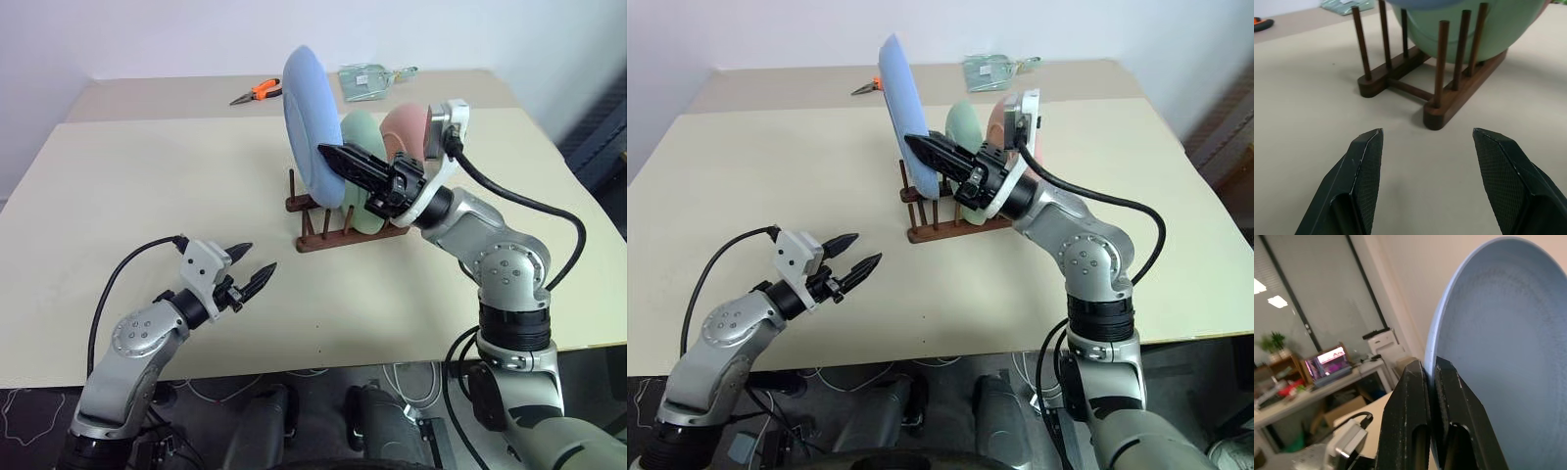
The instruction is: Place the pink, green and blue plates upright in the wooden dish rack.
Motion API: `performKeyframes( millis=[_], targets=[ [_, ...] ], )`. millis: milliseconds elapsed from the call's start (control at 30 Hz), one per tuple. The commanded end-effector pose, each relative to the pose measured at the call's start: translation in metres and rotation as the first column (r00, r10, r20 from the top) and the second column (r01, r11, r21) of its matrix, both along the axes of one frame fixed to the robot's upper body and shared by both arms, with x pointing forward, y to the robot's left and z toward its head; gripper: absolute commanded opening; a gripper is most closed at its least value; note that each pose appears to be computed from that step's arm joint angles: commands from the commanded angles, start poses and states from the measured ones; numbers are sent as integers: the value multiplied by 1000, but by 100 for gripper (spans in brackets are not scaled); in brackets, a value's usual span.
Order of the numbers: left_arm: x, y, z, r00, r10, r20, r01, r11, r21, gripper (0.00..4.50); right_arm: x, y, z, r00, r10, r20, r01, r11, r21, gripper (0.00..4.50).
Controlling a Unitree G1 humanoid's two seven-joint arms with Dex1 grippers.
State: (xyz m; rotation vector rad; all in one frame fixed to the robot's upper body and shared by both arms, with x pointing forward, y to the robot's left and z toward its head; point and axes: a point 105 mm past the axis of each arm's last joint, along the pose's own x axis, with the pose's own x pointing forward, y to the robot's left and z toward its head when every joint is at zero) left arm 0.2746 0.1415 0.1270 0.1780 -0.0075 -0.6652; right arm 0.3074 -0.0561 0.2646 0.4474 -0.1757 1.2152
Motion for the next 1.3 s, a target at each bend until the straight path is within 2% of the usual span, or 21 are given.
performKeyframes(
  millis=[33,300,400,467,600,633,733,833,967,1067,1267,1300],
  targets=[
    [-3,-6,7,999,-17,37,17,1000,2,296,-4,-3,8,1000,19,-9,-19,998,58,0],
    [-4,-8,5,999,-17,34,16,1000,3,296,13,-1,-6,990,-48,-135,60,995,84,0],
    [-5,-9,4,999,-18,32,18,1000,1,303,18,-3,-11,986,-76,-148,85,995,59,102],
    [-5,-10,4,999,-19,32,19,1000,0,303,18,-3,-12,987,-85,-139,92,995,43,206],
    [-5,-10,2,999,-21,25,21,1000,-1,303,15,1,-8,992,-119,-31,118,992,-33,404],
    [-5,-11,2,999,-21,25,21,1000,0,303,14,1,-8,993,-122,-10,121,992,-46,404],
    [-5,-12,1,1000,-22,21,22,1000,-1,303,10,2,5,974,-148,171,171,976,-134,404],
    [-6,-12,0,1000,-23,17,23,1000,-2,303,5,-1,22,938,-159,307,217,962,-165,404],
    [-6,-14,-1,999,-31,16,31,1000,-4,303,5,-15,38,885,-197,421,305,929,-208,404],
    [-7,-19,0,997,-70,23,69,997,14,303,-2,-35,28,859,-166,484,356,873,-334,318],
    [-5,-28,0,992,-121,21,120,993,11,303,-19,-82,-5,860,-123,494,422,715,-557,10],
    [-5,-30,-1,991,-134,18,134,991,15,303,-23,-90,-14,864,-119,490,433,673,-600,4]
  ],
)
